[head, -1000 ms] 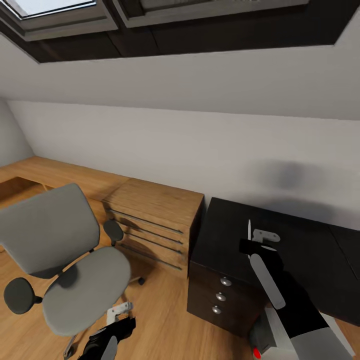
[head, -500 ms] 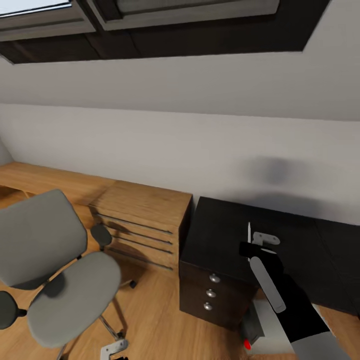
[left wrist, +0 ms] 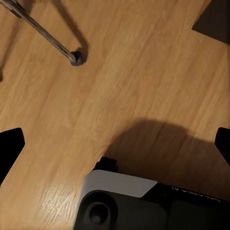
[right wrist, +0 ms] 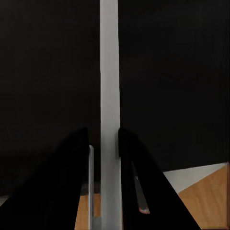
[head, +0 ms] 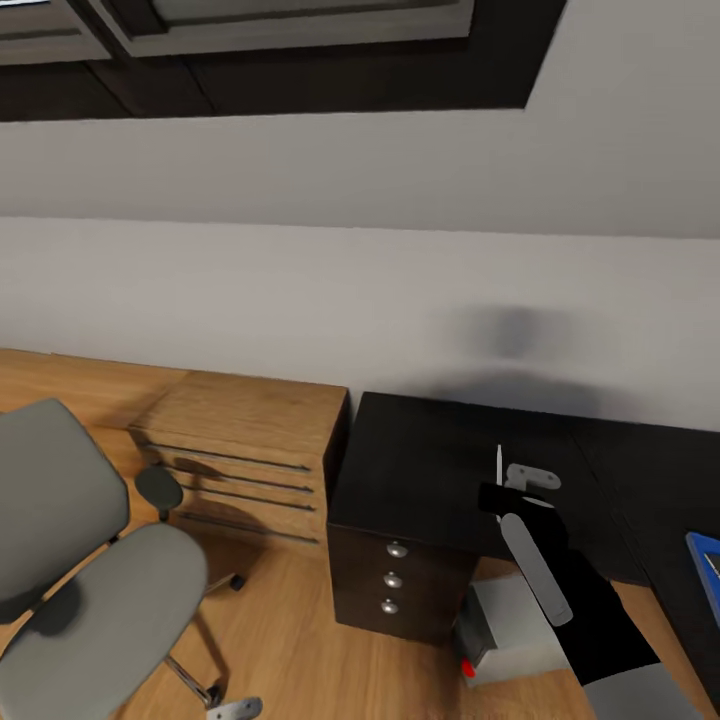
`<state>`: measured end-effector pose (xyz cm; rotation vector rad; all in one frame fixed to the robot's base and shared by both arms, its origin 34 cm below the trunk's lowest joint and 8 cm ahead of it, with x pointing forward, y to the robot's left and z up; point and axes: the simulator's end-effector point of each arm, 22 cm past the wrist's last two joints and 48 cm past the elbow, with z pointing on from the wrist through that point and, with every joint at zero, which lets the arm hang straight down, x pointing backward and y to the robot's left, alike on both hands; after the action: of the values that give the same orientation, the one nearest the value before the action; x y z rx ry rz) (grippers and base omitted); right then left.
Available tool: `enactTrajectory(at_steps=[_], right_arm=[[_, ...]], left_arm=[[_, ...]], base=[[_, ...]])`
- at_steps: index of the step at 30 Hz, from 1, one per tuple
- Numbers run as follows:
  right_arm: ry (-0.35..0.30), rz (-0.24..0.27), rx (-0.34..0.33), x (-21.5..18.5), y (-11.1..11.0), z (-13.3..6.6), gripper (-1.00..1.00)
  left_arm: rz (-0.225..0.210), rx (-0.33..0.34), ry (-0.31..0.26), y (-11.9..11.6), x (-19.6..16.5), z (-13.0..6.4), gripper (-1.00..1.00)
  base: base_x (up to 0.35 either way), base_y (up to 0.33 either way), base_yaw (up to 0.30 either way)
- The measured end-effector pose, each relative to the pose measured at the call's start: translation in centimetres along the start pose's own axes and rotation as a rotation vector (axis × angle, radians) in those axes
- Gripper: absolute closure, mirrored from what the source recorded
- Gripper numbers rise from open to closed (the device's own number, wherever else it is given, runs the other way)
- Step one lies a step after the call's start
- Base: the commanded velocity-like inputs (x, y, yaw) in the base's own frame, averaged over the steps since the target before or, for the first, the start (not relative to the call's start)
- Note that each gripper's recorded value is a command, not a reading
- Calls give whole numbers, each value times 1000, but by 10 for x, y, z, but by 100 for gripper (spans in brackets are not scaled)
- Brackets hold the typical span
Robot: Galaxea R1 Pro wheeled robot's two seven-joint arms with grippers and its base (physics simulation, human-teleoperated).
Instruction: In the bedroom, organize the workspace by keeping the computer under the desk, ensuring the monitor is on the desk, placing the keyboard on the desk next to the monitor, placing the mouse on the desk next to the keyboard, moving the folder from the swivel chair onto the desk next to the mouse, stacking the notebook on top of the folder with the pen on top of the notebook, and positioning the swivel chair next to the desk.
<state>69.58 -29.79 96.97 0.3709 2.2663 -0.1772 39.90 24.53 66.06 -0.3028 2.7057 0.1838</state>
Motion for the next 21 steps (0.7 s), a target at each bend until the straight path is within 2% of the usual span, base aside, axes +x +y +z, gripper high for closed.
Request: enactTrajectory(at_steps=[6,21], right_arm=[[2,0,0,1,0,1,100],[1,1,-2,1,1,1,100]], left_arm=[[-12,-5,-34,3,-5,0,-100],[-20,-18,-37,8,-3,1,-100]], base=[[0,0,-267],[0,0,-268]])
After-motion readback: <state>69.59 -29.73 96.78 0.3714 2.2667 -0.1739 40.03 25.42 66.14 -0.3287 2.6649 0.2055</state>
